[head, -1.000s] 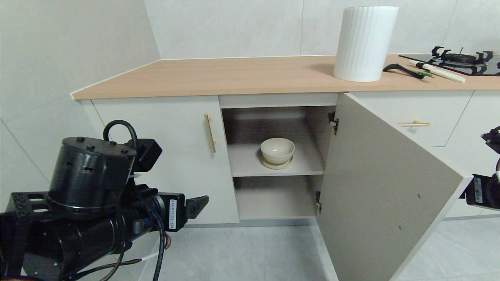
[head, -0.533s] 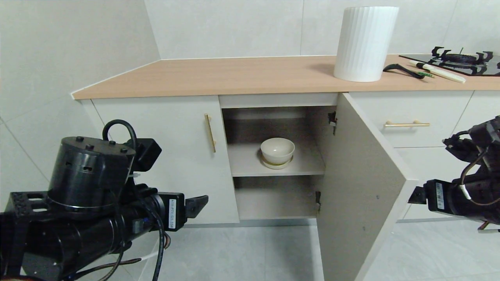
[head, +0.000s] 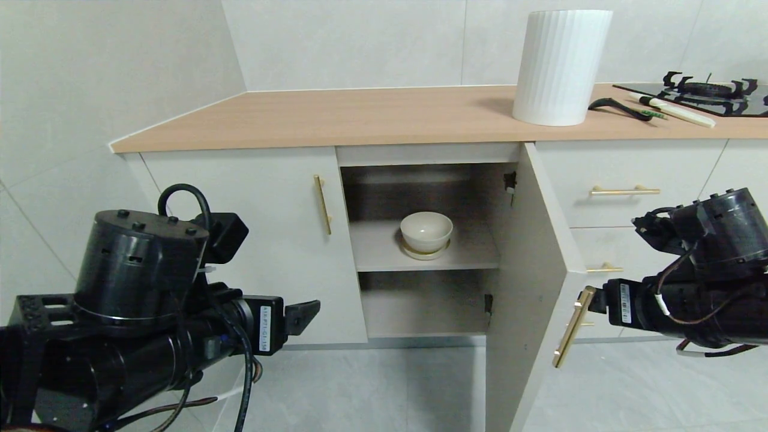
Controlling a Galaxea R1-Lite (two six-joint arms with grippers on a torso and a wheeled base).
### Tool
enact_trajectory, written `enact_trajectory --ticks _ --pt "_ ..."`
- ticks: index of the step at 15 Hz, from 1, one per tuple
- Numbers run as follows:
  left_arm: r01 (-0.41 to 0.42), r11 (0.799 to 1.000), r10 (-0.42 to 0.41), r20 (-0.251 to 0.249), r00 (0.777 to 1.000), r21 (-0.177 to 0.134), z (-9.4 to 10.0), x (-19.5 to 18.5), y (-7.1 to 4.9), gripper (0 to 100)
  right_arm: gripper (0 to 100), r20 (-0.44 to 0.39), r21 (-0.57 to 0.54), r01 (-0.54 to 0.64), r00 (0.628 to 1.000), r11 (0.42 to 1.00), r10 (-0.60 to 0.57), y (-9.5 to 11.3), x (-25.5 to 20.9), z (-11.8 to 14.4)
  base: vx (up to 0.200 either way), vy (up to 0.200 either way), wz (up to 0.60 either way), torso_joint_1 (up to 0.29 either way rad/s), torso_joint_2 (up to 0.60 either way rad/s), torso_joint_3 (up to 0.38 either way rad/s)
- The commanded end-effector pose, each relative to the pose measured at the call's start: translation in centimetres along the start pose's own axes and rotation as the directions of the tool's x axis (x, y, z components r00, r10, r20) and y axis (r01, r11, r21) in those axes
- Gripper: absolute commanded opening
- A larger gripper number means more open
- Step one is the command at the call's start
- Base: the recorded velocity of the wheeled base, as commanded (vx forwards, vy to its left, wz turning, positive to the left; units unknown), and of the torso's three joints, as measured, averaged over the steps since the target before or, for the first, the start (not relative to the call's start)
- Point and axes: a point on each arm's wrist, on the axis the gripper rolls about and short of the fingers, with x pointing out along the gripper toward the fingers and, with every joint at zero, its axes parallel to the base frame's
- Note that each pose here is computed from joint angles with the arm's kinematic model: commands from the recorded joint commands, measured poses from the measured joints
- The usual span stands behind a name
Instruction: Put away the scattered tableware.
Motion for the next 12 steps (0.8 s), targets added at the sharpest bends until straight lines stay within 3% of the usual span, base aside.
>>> enact_trajectory --ticks 1,6,12 --pt "0.000 1.000 0.000 0.002 1.000 -0.001 0.0 0.0 0.0 100 100 -0.013 -0.019 -0.015 1.000 1.000 0.014 0.7 0.8 -0.2 0.000 0.000 0.00 0.000 0.00 0.000" --pt "0.007 1.000 -0.007 0.022 1.000 -0.010 0.3 -0.5 0.1 100 100 -0.012 -0.063 -0.115 0.993 0.991 0.115 3.1 3.1 -0.4 0.000 0.000 0.00 0.000 0.00 0.000" --pt "0.017 1.000 -0.016 0.054 0.998 -0.023 0.6 -0.7 0.1 100 100 -0.042 -0.123 -0.272 0.962 0.954 0.269 5.6 5.9 2.2 0.000 0.000 0.00 0.000 0.00 0.000"
